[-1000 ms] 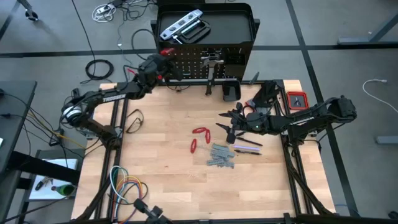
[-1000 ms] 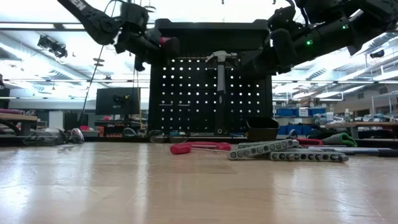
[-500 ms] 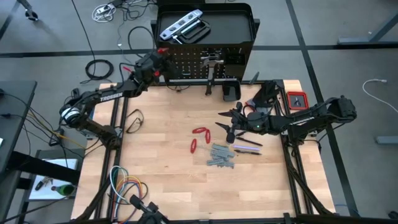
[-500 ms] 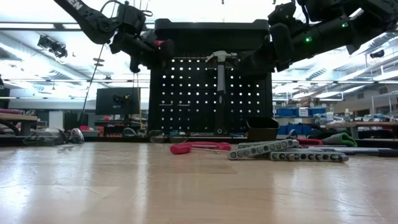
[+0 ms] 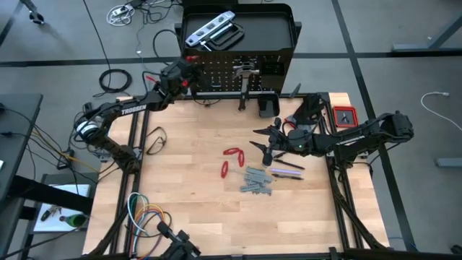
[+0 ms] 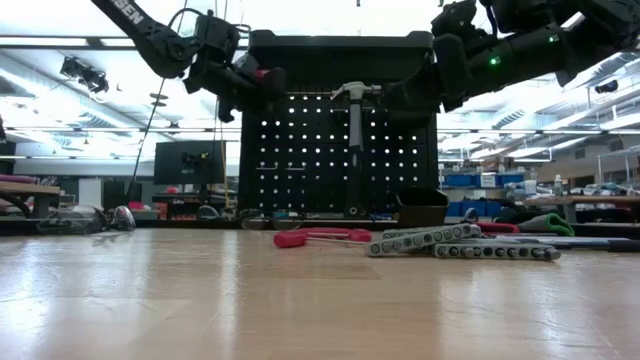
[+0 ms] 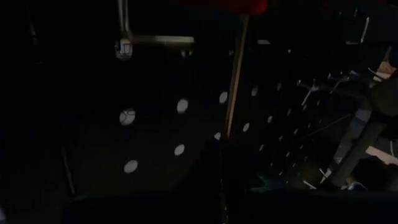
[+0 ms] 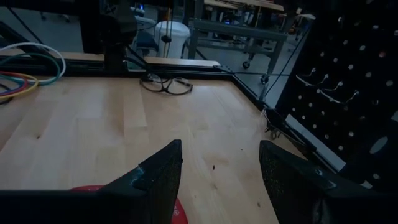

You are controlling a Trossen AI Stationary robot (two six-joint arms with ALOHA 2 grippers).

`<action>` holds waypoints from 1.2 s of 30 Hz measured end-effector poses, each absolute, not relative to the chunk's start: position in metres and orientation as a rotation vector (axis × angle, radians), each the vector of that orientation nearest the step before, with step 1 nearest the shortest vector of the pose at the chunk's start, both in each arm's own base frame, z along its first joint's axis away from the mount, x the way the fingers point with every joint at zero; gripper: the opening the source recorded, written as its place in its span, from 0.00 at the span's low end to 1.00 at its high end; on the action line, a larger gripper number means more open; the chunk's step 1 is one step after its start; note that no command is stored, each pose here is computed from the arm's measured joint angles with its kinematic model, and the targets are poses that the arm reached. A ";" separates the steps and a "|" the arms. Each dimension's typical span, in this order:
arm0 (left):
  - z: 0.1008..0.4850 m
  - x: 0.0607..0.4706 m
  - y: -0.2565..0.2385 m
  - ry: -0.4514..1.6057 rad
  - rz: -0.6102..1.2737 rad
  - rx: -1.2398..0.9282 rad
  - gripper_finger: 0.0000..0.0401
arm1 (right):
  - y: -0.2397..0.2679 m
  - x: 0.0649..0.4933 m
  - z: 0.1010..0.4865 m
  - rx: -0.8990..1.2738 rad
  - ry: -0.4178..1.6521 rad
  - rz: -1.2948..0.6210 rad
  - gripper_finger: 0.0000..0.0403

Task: Hang tools onto peg board
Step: Hang the allen wrench onto the peg board, then hang the right allen wrench onto the peg board

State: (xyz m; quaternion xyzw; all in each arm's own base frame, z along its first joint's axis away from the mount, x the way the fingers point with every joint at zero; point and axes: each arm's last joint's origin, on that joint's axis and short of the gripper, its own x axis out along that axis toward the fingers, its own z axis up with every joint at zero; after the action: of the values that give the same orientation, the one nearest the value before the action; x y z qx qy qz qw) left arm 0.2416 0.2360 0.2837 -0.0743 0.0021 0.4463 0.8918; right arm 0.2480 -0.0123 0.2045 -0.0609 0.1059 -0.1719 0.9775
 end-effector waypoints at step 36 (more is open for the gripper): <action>0.283 0.205 0.240 0.413 0.960 -0.208 0.52 | -0.012 0.247 0.202 -0.144 0.241 -0.343 0.54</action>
State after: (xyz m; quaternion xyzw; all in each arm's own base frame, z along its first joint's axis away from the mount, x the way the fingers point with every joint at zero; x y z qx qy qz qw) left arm 0.2046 0.2399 0.2830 -0.0991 0.1967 0.4578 0.8614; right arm 0.2475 -0.0123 0.2022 -0.0716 0.1196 -0.1701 0.9755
